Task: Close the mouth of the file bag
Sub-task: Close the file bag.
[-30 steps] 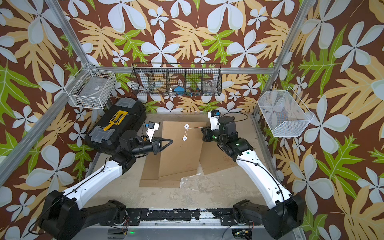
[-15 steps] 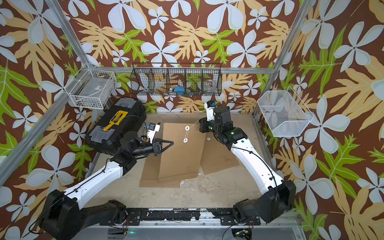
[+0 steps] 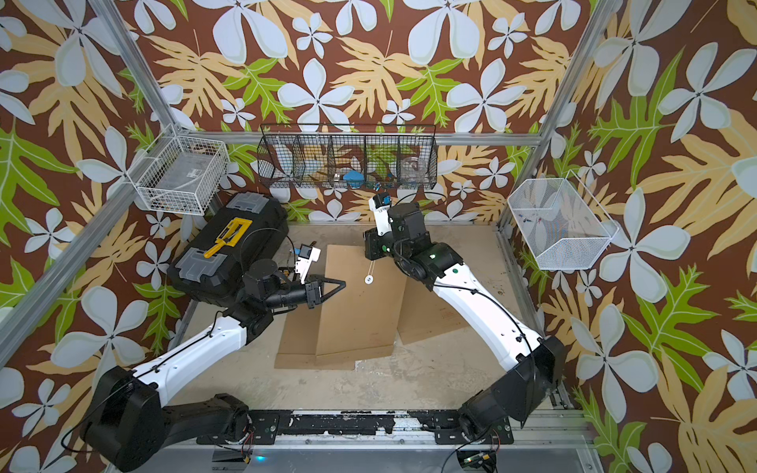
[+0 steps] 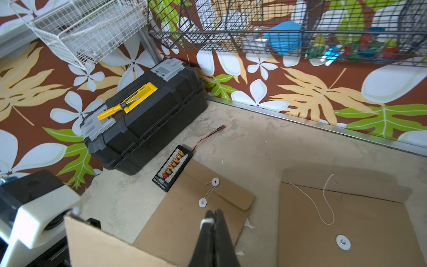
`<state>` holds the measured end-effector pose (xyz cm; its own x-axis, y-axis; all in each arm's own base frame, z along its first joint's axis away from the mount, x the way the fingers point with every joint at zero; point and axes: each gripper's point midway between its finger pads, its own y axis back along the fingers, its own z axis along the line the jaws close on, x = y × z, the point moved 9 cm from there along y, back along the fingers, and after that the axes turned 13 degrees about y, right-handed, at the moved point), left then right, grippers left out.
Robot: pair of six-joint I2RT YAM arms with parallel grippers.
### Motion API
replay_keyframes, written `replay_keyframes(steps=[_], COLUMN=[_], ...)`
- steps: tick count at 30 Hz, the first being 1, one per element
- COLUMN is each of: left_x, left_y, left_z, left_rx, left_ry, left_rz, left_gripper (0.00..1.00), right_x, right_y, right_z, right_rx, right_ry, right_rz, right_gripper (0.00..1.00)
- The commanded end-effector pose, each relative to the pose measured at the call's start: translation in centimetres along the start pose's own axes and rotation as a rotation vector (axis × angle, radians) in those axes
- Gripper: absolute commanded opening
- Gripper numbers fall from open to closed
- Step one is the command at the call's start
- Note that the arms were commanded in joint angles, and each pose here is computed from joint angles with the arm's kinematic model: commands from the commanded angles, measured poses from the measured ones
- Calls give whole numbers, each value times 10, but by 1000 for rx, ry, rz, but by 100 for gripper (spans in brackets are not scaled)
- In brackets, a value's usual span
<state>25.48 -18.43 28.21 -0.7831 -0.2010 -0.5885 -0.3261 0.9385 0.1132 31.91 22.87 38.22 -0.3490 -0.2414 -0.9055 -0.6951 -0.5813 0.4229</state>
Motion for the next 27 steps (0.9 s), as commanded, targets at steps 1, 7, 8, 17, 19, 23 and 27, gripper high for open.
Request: replay_keyframes(steps=[1, 7, 8, 17, 19, 23, 27], left_x=[-4, -8, -9, -13, -14, -17, -18], left_y=[0, 0, -1, 0, 0, 0, 2], left_z=[-5, -6, -6, -10, -10, -14, -16], left_rx=[21, 9, 8, -5, -5, -6, -17], left_ry=[-21, -28, -30, -48, -48, -60, -67], left_rz=[-18, -38, -42, -56, -57, -62, -64], left_gripper=[0, 0, 0, 0, 0, 0, 0], right_x=[-2, 4, 6, 33, 37, 46, 54], right_y=[0, 7, 9, 25, 28, 33, 43], right_z=[8, 29, 31, 41, 43, 43, 34], right_rx=[28, 57, 66, 19, -13, -42, -64], right_ry=[38, 102, 110, 84, 66, 43, 7], right_rz=[2, 29, 37, 61, 59, 57, 33], right_gripper=[0, 0, 0, 0, 0, 0, 0])
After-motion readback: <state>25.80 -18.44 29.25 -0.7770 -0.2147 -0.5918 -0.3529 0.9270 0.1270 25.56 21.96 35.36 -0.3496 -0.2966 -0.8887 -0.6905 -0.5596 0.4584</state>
